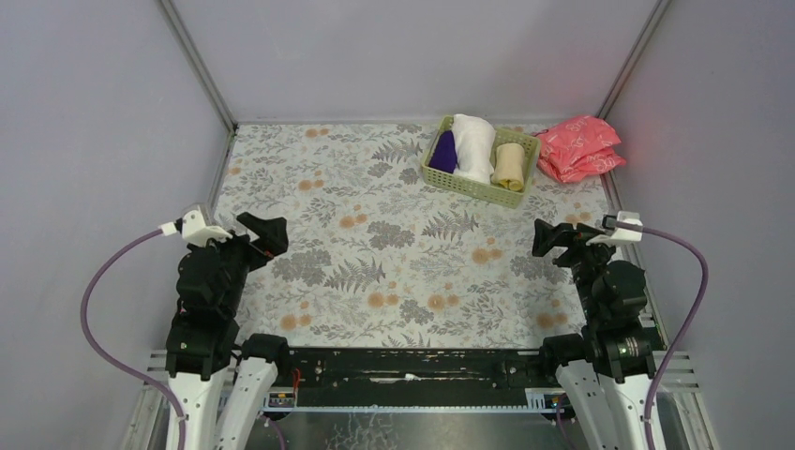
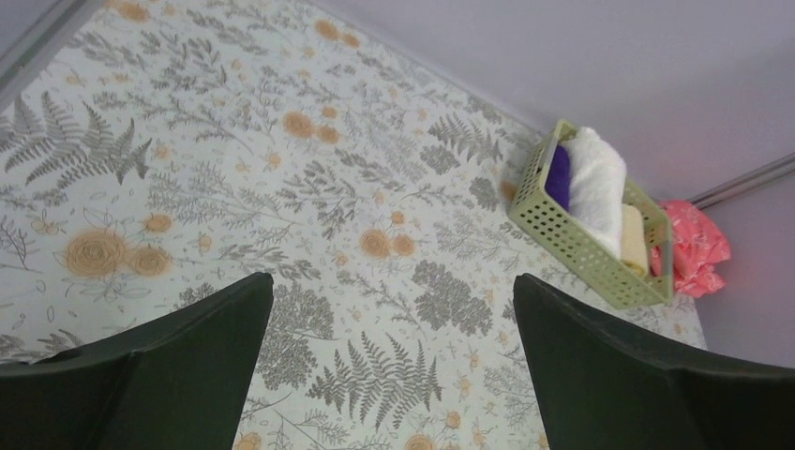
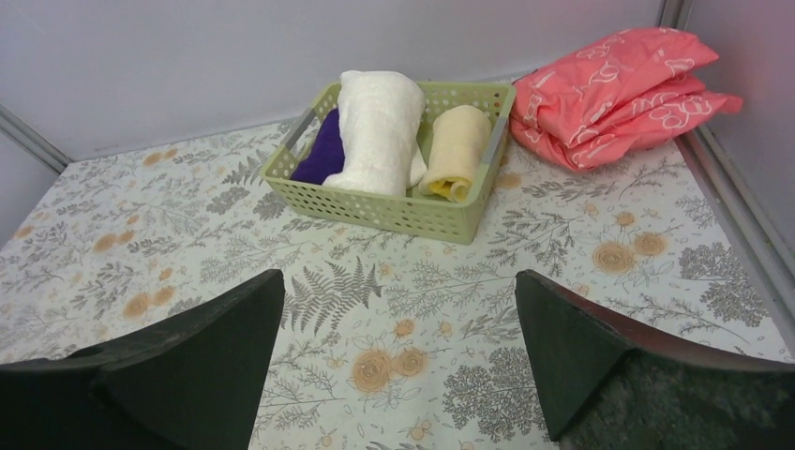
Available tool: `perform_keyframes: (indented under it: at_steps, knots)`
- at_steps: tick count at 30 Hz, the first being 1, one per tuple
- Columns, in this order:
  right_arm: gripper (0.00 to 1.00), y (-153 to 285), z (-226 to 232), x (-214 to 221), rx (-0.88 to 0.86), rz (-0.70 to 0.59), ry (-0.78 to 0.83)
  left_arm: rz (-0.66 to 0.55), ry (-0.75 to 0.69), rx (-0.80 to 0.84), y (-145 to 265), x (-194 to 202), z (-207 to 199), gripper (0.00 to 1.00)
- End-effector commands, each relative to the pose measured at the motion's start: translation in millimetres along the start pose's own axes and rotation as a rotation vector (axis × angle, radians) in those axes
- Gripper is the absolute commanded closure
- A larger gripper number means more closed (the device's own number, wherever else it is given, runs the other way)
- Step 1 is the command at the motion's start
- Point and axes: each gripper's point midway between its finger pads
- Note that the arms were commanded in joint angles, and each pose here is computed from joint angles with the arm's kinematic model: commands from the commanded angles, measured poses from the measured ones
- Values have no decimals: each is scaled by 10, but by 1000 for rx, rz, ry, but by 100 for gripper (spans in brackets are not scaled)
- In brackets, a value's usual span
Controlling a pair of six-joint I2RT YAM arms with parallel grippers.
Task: Roll the towels
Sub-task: Reset both arms
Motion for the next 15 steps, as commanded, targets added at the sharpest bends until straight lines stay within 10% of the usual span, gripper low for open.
perform_keyframes:
  at_steps: [1, 15]
  knots:
    - [1, -6, 11, -104, -20, -116, -4, -25, 15, -1, -156, 76, 38, 0]
    - [1, -89, 46, 15, -29, -62, 6, 50, -9, -25, -254, 227, 83, 0]
Point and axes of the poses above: each gripper's point midway between its finger pads, its own y axis back along the fingers, its own z axis along the line the jaws close on, x = y × z, and after that the axes turned 4 degrees about -y, right-handed
